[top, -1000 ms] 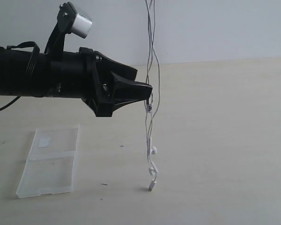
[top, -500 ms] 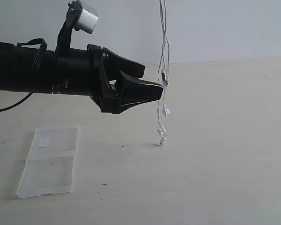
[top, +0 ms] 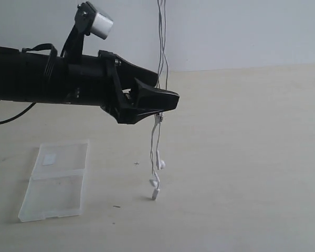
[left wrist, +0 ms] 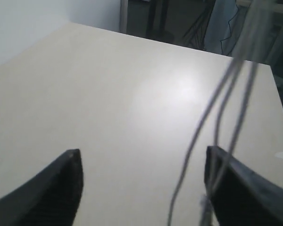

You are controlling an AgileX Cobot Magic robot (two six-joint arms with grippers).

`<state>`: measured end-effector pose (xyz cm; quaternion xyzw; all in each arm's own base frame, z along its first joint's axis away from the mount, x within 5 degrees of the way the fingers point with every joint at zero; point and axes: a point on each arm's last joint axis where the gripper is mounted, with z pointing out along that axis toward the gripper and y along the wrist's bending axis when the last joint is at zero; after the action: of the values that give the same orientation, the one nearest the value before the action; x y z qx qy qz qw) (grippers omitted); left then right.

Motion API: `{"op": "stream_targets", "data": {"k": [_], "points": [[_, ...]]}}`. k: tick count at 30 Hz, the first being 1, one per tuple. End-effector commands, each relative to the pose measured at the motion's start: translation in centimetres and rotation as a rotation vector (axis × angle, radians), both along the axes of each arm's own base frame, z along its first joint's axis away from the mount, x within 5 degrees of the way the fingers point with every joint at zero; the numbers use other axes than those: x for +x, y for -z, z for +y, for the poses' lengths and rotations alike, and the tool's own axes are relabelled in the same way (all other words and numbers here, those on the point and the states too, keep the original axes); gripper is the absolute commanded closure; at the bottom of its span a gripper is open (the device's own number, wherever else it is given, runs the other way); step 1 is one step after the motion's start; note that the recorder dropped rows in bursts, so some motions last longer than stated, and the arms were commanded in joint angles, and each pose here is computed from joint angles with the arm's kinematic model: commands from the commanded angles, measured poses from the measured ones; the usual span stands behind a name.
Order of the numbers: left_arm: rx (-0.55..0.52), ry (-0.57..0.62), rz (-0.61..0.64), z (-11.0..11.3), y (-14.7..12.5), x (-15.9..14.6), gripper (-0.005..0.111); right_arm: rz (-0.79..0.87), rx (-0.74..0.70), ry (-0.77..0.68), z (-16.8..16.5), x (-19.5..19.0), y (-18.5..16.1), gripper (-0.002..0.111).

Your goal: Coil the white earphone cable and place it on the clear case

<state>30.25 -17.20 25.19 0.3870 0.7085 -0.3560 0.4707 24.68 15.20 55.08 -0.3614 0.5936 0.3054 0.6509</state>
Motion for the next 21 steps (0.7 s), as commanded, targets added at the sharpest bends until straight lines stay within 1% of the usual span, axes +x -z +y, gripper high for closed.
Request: {"op": "stream_targets", "data": {"k": [1, 2, 3, 8, 13, 17, 21], "points": [[-0.018, 0.034, 0.045, -1.8, 0.5, -0.1, 0.075, -0.009, 0.020, 0.003, -0.3, -0.4, -0.6, 0.108], [-0.017, 0.045, 0.048, -2.1, 0.6, -0.3, 0.095, -0.009, 0.020, 0.003, -0.3, -0.4, -0.6, 0.108], [-0.012, 0.055, 0.036, -2.3, 0.6, -0.4, 0.105, -0.007, 0.021, 0.002, -0.3, -0.4, -0.6, 0.108], [-0.025, 0.038, 0.052, -2.3, 0.0, -0.6, 0.107, -0.005, 0.020, 0.004, -0.3, -0.4, -0.5, 0.108], [0.002, 0.008, 0.028, -2.0, -0.4, -0.6, 0.107, -0.009, 0.009, 0.011, -0.3, -0.4, -0.5, 0.108], [0.038, -0.048, 0.026, -1.6, -0.3, -0.3, 0.107, -0.022, -0.036, 0.043, -0.7, -0.8, -0.5, 0.108], [0.041, -0.104, 0.046, -0.9, -0.3, 0.3, 0.107, -0.005, -0.125, 0.119, -2.1, -2.6, -0.9, 0.108]]}}
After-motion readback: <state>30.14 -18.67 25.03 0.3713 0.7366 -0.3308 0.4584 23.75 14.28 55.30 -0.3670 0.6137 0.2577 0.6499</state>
